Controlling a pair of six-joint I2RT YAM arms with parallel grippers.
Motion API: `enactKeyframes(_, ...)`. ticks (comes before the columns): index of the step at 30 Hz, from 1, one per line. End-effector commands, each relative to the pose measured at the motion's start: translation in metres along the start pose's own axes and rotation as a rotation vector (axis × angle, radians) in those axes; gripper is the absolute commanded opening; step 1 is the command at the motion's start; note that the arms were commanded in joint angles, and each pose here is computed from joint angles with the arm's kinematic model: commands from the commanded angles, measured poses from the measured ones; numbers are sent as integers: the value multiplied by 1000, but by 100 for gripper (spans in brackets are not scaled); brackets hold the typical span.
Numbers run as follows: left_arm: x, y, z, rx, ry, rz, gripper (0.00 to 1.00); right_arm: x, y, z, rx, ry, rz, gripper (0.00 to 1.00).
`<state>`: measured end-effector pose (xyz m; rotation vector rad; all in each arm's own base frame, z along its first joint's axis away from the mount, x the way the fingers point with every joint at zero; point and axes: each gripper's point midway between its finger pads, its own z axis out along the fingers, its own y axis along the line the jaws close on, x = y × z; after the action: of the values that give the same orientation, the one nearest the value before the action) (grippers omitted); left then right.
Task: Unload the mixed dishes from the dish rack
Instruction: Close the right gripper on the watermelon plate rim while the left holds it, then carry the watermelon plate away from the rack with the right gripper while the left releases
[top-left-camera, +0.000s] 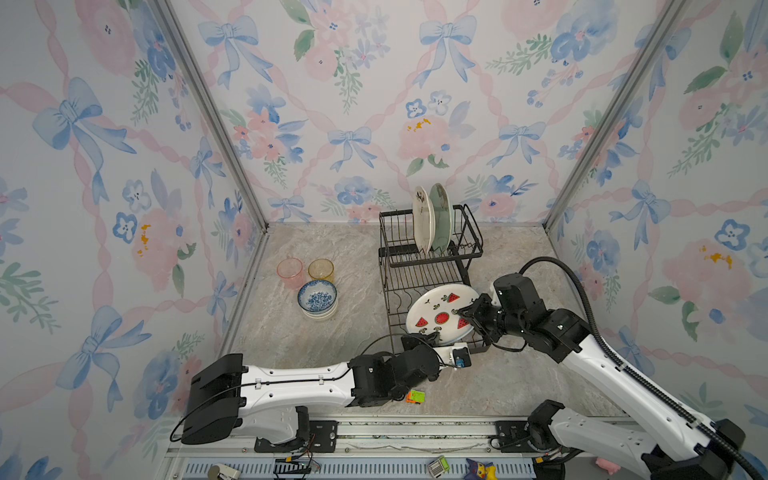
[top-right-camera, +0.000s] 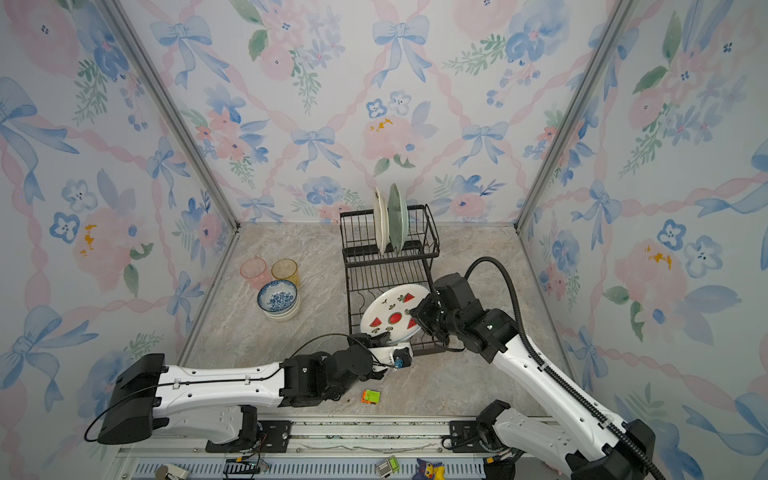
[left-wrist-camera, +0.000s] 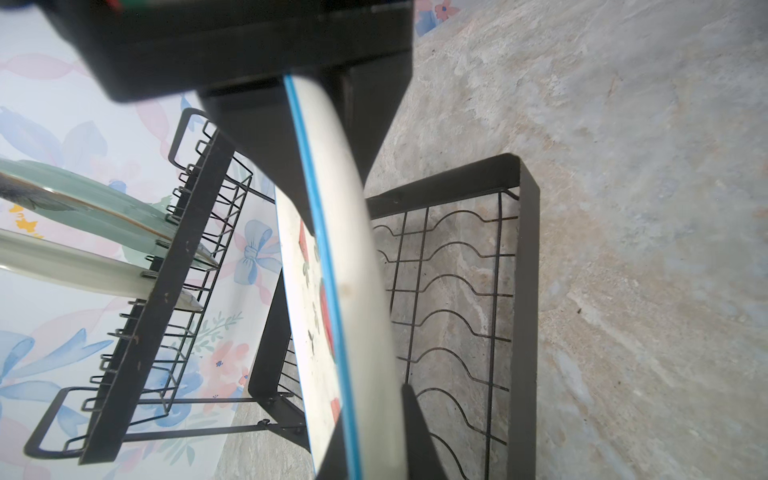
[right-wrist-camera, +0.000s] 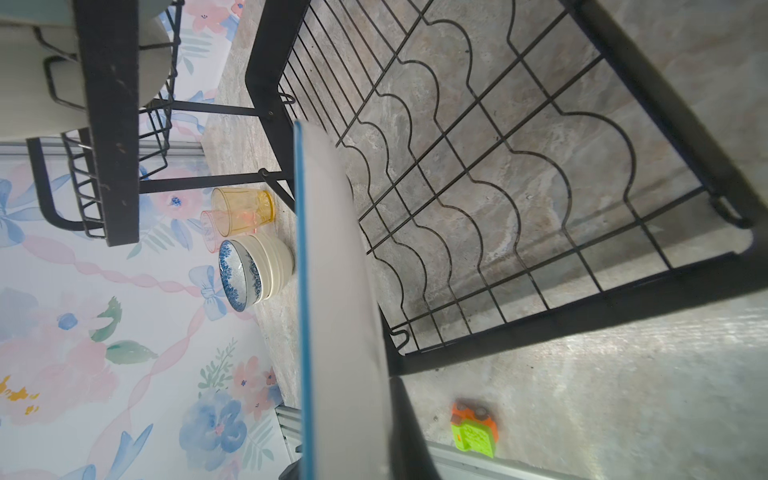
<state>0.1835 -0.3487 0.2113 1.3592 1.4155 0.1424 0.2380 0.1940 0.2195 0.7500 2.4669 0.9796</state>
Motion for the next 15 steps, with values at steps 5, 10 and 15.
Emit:
enactKeyframes(5,-27,50,-3,-180,-103,-261,0,-14,12,-16,-68,-61,-65,0)
enactKeyframes(10,-21,46,3,-190,-76,-241,0,-18,17,-22,-95,-54,-63,0)
enactKeyframes(15,-17,46,7,-195,-66,-249,0,-24,18,-28,-85,-59,-75,0)
